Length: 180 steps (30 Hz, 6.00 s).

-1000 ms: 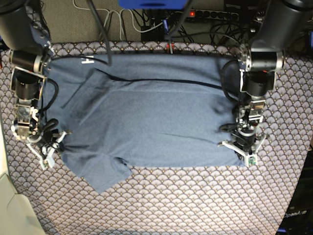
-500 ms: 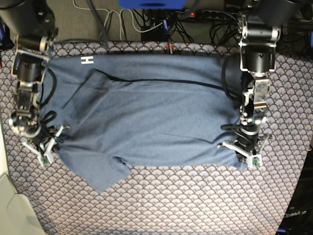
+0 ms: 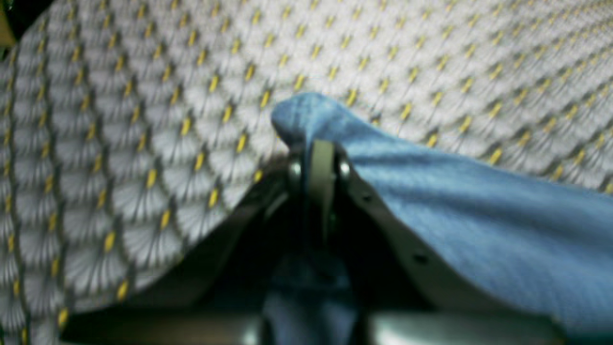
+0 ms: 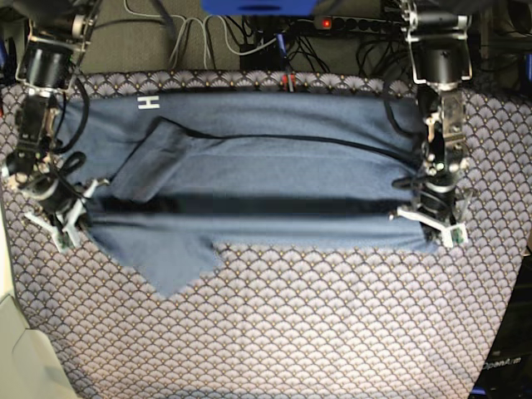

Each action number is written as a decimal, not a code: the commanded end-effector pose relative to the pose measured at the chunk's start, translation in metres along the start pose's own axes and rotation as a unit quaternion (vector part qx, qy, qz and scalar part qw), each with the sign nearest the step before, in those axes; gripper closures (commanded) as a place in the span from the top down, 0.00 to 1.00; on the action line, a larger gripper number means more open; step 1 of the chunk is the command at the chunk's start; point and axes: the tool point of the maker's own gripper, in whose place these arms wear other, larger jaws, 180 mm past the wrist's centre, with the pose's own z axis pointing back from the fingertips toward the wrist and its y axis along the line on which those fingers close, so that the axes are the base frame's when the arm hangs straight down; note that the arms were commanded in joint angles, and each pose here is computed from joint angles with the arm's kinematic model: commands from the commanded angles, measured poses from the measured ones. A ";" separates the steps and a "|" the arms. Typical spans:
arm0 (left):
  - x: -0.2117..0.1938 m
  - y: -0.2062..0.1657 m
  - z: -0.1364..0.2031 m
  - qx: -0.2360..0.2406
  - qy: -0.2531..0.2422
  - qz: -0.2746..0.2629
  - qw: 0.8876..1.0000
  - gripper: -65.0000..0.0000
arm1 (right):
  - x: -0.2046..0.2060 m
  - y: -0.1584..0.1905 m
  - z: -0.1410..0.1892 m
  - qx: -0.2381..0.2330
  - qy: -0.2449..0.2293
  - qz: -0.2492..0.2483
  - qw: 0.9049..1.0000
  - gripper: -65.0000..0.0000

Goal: Fold the T-shirt properly
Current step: 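Lift the hem with both grippers and fold it over toward the collar, then move the right gripper to the shirt's sleeve end and grasp it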

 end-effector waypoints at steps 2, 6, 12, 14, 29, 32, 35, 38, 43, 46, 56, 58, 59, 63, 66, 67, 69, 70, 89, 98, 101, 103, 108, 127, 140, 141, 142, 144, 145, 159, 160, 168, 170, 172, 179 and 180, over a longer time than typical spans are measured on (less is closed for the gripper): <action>0.030 0.004 0.001 0.004 -0.037 -0.003 0.999 0.00 | 0.023 -0.019 0.011 -0.027 -0.033 0.010 0.999 0.00; 0.038 -0.004 0.013 -0.007 -0.031 -0.006 0.999 0.00 | 0.015 -0.009 0.023 -0.024 -0.033 0.024 0.999 0.00; 0.044 -0.010 0.036 -0.019 -0.028 -0.018 0.999 0.00 | 0.010 0.009 0.042 -0.015 -0.043 0.036 0.998 0.00; 0.045 -0.002 0.046 -0.010 -0.026 -0.017 0.999 0.00 | 0.001 0.007 0.051 -0.022 -0.037 0.036 0.998 0.00; -0.006 0.032 0.093 0.028 0.046 -0.008 0.999 0.00 | -0.051 -0.008 0.081 -0.062 0.001 -0.010 0.998 0.00; -0.015 0.036 0.098 0.030 0.057 -0.013 0.998 0.00 | -0.062 -0.001 0.083 -0.056 0.013 -0.011 0.998 0.00; -0.022 0.040 0.102 0.033 0.065 -0.018 0.997 0.00 | -0.072 0.008 0.085 -0.048 0.022 -0.018 0.998 0.00; -0.023 0.048 0.104 0.042 0.067 -0.018 0.997 0.00 | -0.073 0.013 0.083 -0.045 0.022 -0.024 0.998 0.00; -0.023 0.059 0.106 0.056 0.069 -0.014 0.996 0.00 | -0.082 0.020 0.085 -0.038 0.034 -0.024 0.998 0.00; -0.025 0.060 0.105 0.057 0.072 -0.015 0.996 0.01 | -0.083 0.024 0.083 -0.036 0.035 -0.030 0.998 0.00; -0.029 0.058 0.106 0.054 0.077 -0.014 0.996 0.45 | -0.101 0.018 0.087 -0.039 0.091 -0.021 0.995 0.19; -0.029 0.058 0.106 0.054 0.077 -0.014 0.996 0.46 | -0.101 0.018 0.087 -0.038 0.090 -0.020 0.995 0.31; -0.030 0.058 0.106 0.054 0.078 -0.013 0.995 0.46 | -0.100 0.017 0.088 -0.039 0.089 -0.020 0.995 0.35; -0.030 0.058 0.106 0.053 0.078 -0.013 0.995 0.47 | -0.086 0.011 0.095 -0.051 0.075 -0.005 0.996 0.41; -0.030 0.057 0.106 0.053 0.078 -0.012 0.995 0.47 | -0.071 0.012 0.107 -0.060 0.059 0.019 0.996 0.41; -0.030 0.057 0.106 0.053 0.078 -0.011 0.995 0.47 | -0.065 0.012 0.110 -0.063 0.052 0.026 0.996 0.41; -0.031 0.056 0.106 0.053 0.079 -0.010 0.995 0.47 | -0.055 0.012 0.116 -0.068 0.042 0.039 0.996 0.41; -0.032 0.056 0.107 0.053 0.079 -0.009 0.995 0.47 | -0.049 0.011 0.118 -0.071 0.035 0.044 0.996 0.41; -0.038 0.056 0.110 0.053 0.087 -0.009 0.995 0.47 | 0.039 0.044 0.050 -0.011 0.022 0.092 0.995 0.42; -0.041 0.053 0.111 0.053 0.089 -0.006 0.995 0.47 | 0.041 0.050 -0.012 0.045 0.063 0.066 0.995 0.48; -0.041 0.053 0.111 0.054 0.089 -0.005 0.995 0.47 | 0.042 0.047 -0.023 0.054 0.071 0.053 0.995 0.48; -0.041 0.053 0.111 0.054 0.089 -0.005 0.995 0.47 | 0.043 0.050 -0.029 0.062 0.076 0.053 0.994 0.48; -0.040 0.054 0.110 0.055 0.088 -0.005 0.995 0.47 | 0.049 0.066 -0.046 0.092 0.069 0.056 0.992 0.48; -0.041 0.049 0.110 0.055 0.087 0.004 0.995 0.46 | 0.054 0.098 -0.056 0.126 0.052 0.060 0.989 0.44; -0.044 0.049 0.111 0.054 0.090 0.004 0.994 0.46 | 0.016 0.106 -0.070 0.154 0.086 0.037 0.984 0.00; -0.044 0.049 0.112 0.054 0.091 0.004 0.994 0.46 | 0.015 0.103 -0.069 0.152 0.088 0.038 0.984 0.00; -0.045 0.049 0.111 0.054 0.091 0.004 0.994 0.46 | 0.015 0.099 -0.068 0.148 0.087 0.038 0.984 0.00; -0.045 0.048 0.111 0.053 0.091 0.004 0.994 0.46 | 0.022 0.095 -0.066 0.141 0.076 0.044 0.986 0.00; -0.045 0.048 0.111 0.053 0.091 0.004 0.994 0.46 | 0.028 0.093 -0.063 0.136 0.069 0.050 0.987 0.00; -0.043 0.048 0.111 0.052 0.090 0.003 0.995 0.47 | 0.041 0.078 0.021 0.052 0.013 0.115 0.992 0.00; -0.043 0.048 0.111 0.052 0.090 0.004 0.995 0.47 | 0.041 0.081 0.028 0.050 0.009 0.121 0.991 0.00; -0.042 0.047 0.110 0.050 0.088 0.003 0.995 0.47 | 0.028 0.090 0.078 0.020 0.001 0.116 0.993 0.00; -0.045 0.048 0.109 0.052 0.093 0.002 0.994 0.47 | 0.023 0.087 0.085 0.012 0.003 0.105 0.994 0.00; -0.050 0.050 0.109 0.053 0.099 0.002 0.994 0.47 | 0.016 0.085 0.088 0.008 0.010 0.101 0.995 0.00; -0.059 0.052 0.109 0.055 0.111 0.004 0.992 0.47 | -0.012 0.082 0.097 0.004 0.040 0.086 0.995 0.00; -0.059 0.052 0.109 0.055 0.111 0.004 0.992 0.47 | -0.014 0.082 0.098 0.004 0.042 0.083 0.996 0.00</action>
